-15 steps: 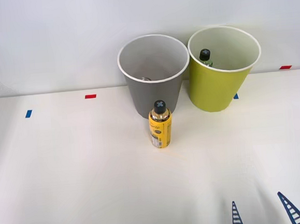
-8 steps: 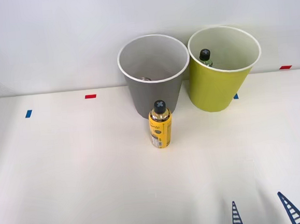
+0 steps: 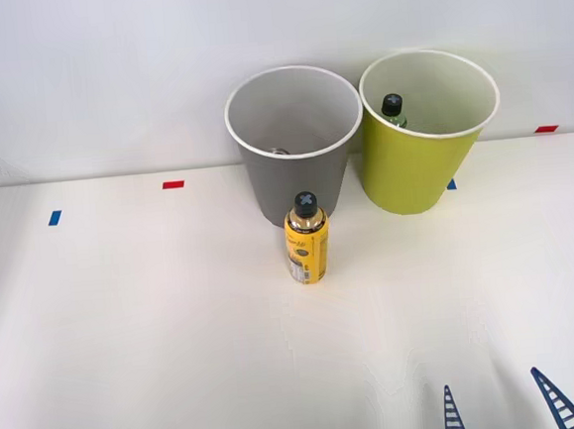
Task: Put cans in the gray bin, plastic bottles in the light green bin
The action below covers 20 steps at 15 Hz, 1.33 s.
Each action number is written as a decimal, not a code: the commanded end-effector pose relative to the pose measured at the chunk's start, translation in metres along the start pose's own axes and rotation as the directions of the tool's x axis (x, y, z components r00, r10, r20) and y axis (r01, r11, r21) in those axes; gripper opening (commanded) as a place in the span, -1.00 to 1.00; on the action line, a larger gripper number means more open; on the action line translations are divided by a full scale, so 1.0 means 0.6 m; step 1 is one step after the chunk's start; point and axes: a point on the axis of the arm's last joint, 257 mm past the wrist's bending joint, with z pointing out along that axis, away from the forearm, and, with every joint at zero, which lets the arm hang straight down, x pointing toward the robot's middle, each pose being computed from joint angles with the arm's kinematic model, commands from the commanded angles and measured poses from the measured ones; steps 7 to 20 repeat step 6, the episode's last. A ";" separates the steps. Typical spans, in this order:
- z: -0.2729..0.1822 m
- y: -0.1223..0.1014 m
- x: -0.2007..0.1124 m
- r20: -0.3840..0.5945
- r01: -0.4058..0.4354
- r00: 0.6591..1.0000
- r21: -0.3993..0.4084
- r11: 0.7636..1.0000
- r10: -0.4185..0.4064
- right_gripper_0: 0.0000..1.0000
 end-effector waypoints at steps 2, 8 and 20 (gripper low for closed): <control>0.000 0.000 0.000 0.000 0.000 1.000 0.000 1.000 0.000 1.00; 0.000 0.000 0.000 0.000 0.000 1.000 0.000 1.000 0.000 1.00; 0.000 0.000 0.000 0.000 0.000 1.000 0.000 1.000 0.000 1.00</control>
